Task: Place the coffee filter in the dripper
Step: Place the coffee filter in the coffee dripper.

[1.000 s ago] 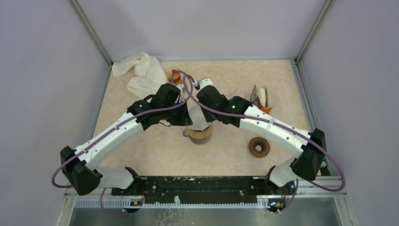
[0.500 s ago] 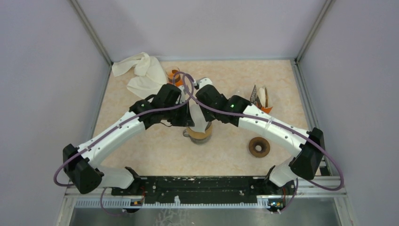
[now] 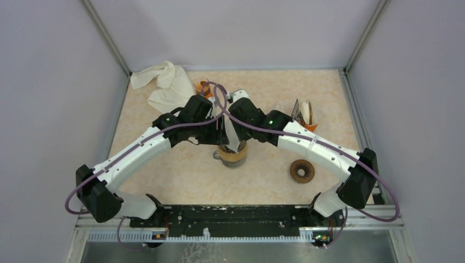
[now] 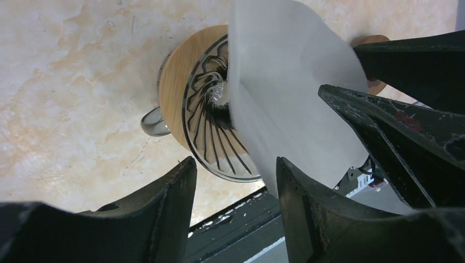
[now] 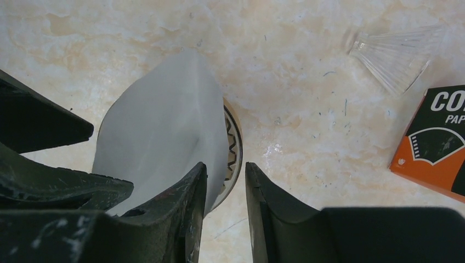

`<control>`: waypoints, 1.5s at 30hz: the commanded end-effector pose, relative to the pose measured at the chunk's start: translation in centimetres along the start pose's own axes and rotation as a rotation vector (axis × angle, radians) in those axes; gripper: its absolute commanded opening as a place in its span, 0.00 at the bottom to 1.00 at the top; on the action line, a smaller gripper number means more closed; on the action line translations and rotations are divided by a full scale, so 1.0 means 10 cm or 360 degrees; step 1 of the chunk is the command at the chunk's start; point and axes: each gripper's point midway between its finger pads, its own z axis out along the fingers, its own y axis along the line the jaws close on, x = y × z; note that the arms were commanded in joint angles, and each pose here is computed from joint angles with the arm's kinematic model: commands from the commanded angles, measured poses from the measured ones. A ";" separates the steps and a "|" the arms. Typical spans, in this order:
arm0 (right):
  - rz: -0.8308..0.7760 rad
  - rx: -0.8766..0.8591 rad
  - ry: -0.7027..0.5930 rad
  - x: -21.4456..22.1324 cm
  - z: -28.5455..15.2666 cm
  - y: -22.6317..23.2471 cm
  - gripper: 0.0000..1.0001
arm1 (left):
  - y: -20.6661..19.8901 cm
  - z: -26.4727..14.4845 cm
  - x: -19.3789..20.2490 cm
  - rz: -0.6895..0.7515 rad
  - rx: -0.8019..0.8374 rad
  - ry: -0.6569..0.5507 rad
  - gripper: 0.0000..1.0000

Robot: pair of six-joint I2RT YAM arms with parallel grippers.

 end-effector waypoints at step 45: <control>0.0016 -0.0021 -0.0054 0.09 0.11 -0.14 0.42 | 0.31 0.29 0.06 0.0011 -0.0168 0.0022 0.70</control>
